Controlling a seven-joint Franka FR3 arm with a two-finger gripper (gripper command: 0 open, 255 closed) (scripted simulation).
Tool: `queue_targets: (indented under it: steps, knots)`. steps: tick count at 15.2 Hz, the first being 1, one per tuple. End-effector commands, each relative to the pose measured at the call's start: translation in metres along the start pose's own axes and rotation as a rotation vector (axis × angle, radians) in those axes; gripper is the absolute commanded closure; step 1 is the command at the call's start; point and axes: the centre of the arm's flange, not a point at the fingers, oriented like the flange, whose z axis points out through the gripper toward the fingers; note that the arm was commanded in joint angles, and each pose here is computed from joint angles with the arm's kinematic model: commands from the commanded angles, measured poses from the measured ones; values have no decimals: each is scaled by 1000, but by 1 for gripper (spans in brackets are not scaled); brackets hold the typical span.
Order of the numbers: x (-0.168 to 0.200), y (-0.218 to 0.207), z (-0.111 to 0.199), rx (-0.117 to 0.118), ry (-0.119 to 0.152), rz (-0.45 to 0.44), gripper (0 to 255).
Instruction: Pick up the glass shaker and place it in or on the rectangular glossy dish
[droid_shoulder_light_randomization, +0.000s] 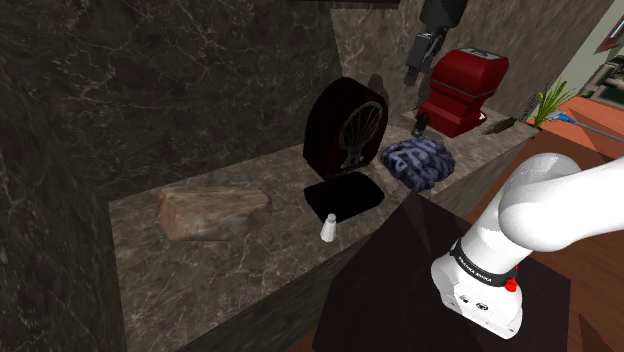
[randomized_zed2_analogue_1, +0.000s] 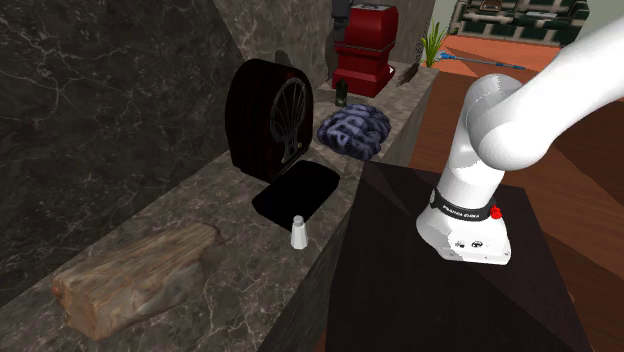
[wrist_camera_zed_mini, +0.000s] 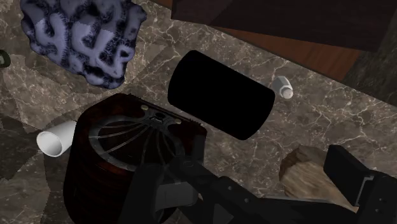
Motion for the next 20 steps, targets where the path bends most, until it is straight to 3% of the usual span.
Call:
queue_targets:
  steps: [1,20]
  knots:
    - [0,0,0,0,0,0,0]
    - [37,-90,231,-3,-1,-153,0]
